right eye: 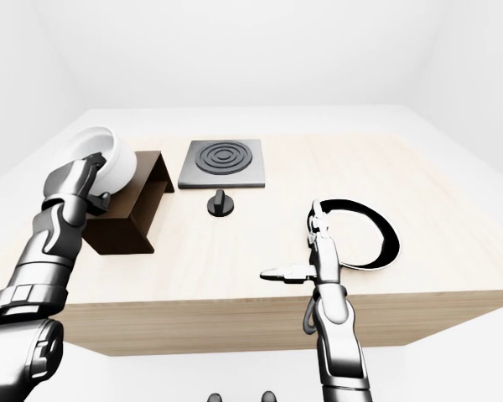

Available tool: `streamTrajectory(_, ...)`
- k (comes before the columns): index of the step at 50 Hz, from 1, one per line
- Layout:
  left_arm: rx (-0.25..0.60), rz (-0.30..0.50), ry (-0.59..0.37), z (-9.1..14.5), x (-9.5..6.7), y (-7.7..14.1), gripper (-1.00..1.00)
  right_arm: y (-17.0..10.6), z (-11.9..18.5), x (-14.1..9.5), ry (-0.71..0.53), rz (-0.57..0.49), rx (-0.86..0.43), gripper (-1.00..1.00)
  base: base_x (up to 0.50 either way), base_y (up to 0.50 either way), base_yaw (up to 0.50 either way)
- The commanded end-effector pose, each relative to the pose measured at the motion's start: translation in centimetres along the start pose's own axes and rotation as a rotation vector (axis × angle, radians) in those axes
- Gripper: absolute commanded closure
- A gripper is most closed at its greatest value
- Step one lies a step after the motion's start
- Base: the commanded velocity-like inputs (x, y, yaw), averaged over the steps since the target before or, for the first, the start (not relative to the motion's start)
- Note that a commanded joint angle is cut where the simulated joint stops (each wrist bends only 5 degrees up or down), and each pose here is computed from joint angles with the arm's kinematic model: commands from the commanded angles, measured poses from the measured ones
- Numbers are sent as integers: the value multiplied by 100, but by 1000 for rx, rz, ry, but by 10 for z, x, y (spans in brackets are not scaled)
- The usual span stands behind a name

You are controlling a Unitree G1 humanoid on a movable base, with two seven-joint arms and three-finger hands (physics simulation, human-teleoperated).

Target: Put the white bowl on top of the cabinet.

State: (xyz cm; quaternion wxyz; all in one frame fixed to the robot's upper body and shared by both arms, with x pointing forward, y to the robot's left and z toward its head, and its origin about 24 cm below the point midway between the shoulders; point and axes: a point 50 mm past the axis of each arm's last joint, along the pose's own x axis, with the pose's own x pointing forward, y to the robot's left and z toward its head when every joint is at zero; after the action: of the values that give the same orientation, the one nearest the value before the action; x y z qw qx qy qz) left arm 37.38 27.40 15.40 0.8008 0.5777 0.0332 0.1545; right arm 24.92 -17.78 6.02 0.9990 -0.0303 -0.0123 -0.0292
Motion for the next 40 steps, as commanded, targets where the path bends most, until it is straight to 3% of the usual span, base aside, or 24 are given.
streamTrajectory(1,60,68,-28,7,1,11,100,0,0,-1,0,2,-1,-100,0,0,0)
streamTrajectory(29,54,44,-1,2,2,4,100,1,0,-1,0,5,-3,-100,0,0,0)
streamTrajectory(31,60,43,-1,1,2,3,-83,1,0,-2,2,6,-3,-100,1,0,0)
streamTrajectory(32,62,39,-2,1,1,2,-100,1,0,-2,2,6,-3,-100,0,0,0)
streamTrajectory(40,67,45,-7,2,1,6,-100,1,-1,-2,2,6,-2,-100,0,0,0)
